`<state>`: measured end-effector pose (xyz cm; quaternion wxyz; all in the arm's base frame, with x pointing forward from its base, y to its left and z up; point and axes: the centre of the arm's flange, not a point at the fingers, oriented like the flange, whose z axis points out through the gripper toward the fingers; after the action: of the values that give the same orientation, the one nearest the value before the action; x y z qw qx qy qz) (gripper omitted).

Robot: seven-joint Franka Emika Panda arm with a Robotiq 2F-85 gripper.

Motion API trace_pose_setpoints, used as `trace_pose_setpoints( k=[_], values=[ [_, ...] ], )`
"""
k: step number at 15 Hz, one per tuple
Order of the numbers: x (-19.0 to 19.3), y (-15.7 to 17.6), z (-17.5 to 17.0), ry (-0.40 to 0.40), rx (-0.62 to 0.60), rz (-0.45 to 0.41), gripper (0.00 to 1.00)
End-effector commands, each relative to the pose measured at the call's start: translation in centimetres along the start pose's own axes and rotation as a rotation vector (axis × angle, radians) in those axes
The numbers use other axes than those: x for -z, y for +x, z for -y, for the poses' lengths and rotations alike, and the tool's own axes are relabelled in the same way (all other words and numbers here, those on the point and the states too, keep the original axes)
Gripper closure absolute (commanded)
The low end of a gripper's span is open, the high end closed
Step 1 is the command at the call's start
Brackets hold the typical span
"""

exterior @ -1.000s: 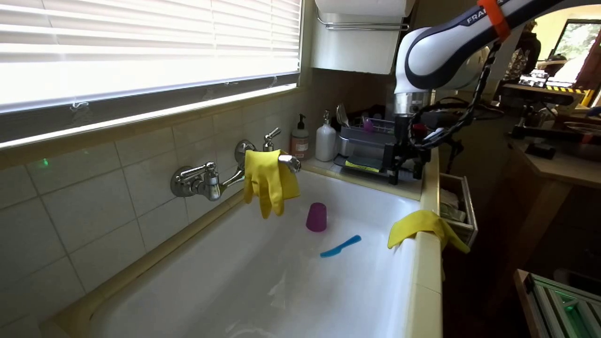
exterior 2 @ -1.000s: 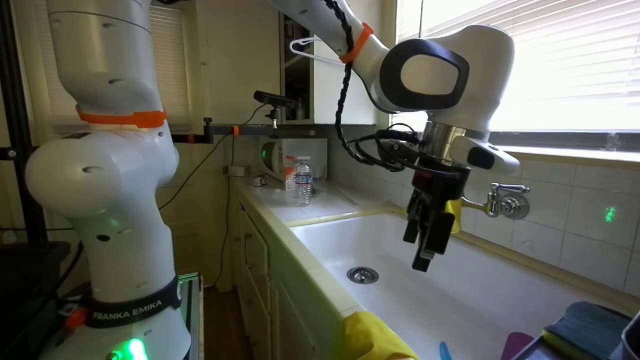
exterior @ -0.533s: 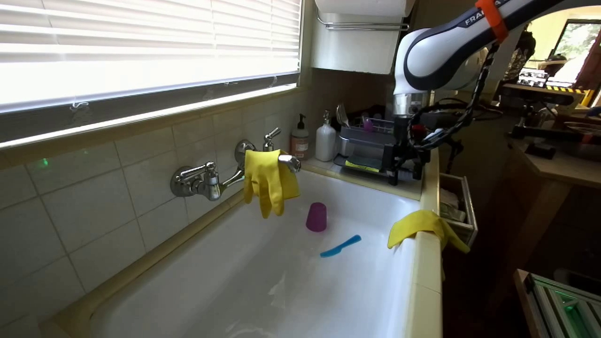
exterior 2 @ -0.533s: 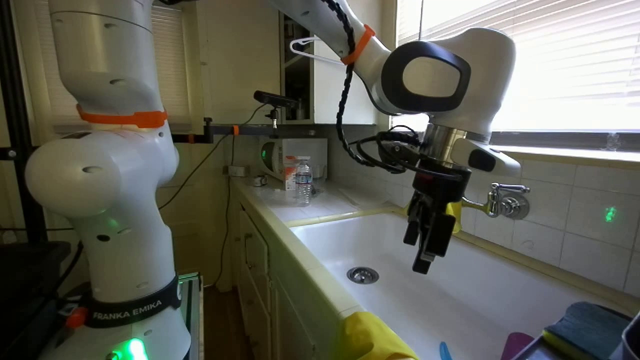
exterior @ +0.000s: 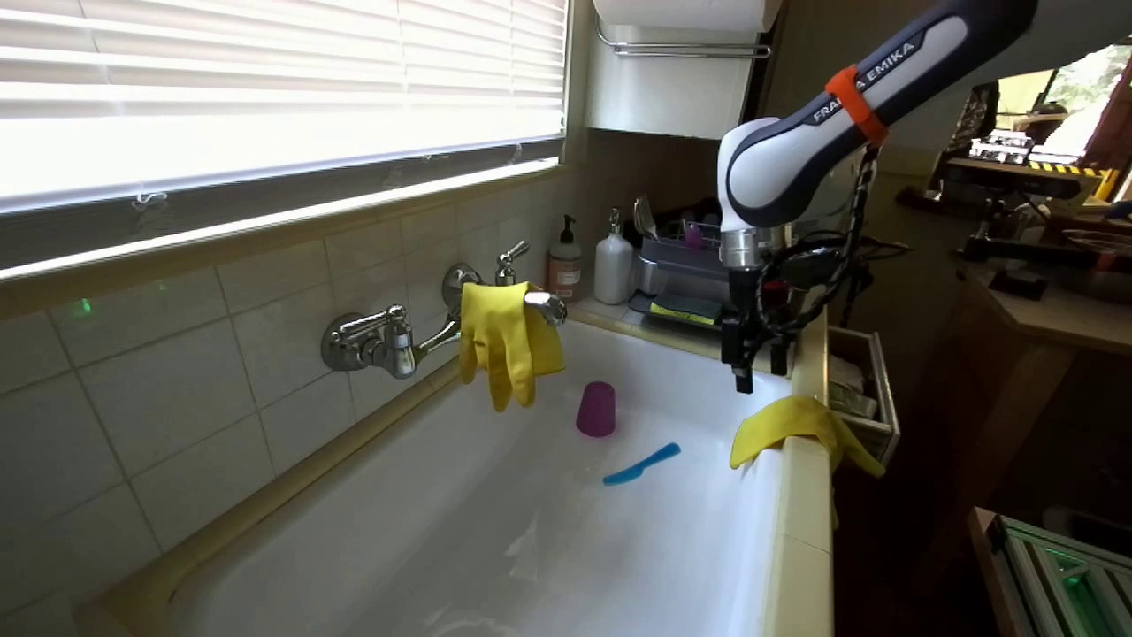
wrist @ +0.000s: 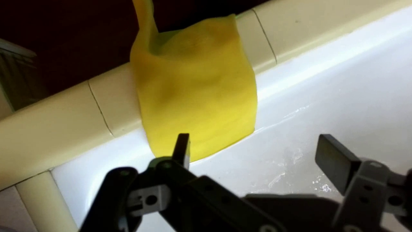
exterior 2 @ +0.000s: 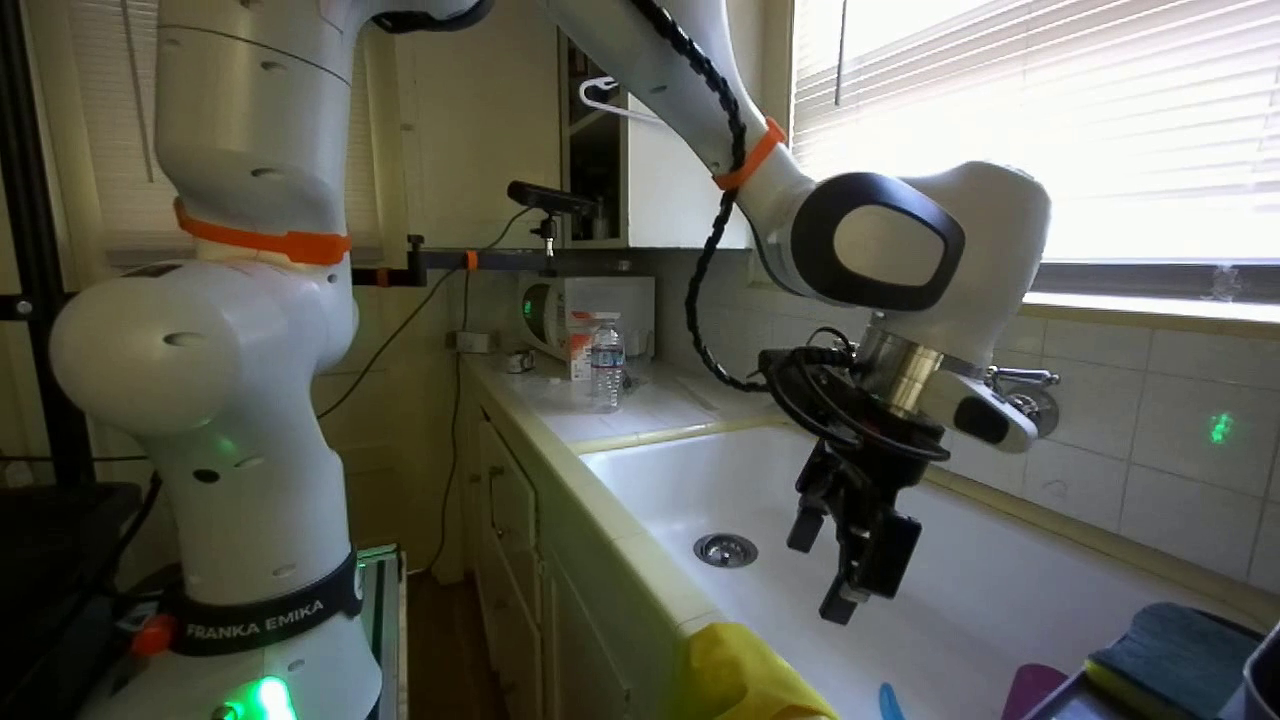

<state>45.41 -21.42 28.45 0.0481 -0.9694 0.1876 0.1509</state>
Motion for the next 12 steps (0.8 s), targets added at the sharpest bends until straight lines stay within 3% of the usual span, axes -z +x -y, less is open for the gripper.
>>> trace_pose_setpoints(
  k=[1, 12],
  values=[
    [-1.3, 2.2, -0.6, -0.029, 0.081, 0.035, 0.00],
    [-4.8, 4.8, 0.0, -0.188, 0.192, 0.090, 0.00]
  ],
)
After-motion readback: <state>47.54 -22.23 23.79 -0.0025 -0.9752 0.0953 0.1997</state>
